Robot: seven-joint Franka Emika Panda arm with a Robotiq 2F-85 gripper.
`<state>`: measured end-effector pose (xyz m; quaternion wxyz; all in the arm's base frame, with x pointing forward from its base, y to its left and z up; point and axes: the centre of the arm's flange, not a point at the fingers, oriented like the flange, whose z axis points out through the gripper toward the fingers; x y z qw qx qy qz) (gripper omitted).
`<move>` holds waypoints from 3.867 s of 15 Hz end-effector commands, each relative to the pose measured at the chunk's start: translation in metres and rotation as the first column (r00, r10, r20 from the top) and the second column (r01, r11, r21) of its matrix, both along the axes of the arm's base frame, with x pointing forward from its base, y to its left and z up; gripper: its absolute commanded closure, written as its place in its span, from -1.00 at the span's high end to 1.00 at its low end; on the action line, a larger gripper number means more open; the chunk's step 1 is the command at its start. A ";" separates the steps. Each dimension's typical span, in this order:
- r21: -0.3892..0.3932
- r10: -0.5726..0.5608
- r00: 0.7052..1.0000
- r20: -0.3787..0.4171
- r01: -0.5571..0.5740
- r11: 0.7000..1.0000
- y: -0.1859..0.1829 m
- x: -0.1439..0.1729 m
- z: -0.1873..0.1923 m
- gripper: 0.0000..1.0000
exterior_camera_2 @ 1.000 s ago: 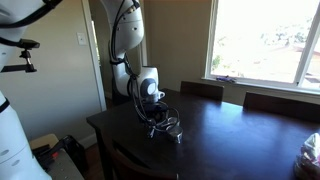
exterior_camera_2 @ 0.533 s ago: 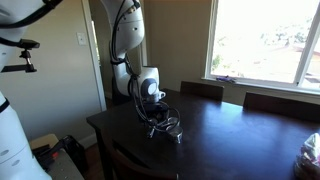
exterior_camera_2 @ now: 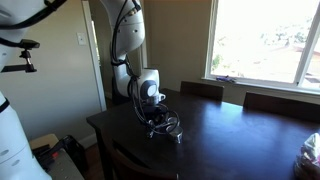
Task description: Separate the pots
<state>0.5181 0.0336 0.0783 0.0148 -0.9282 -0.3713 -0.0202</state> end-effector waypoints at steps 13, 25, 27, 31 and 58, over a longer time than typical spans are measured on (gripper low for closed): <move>0.018 -0.003 1.000 0.008 0.003 1.000 0.003 -0.005 0.015 -0.75; 0.025 0.036 0.997 0.064 -0.038 0.999 0.018 -0.006 0.032 -0.75; 0.030 0.039 0.996 0.081 -0.042 0.999 0.020 -0.005 0.038 -0.76; 0.041 0.050 0.992 0.117 -0.055 0.998 0.026 -0.004 0.050 -0.76; 0.131 -0.059 0.973 0.222 0.030 0.991 0.042 0.028 0.105 -0.76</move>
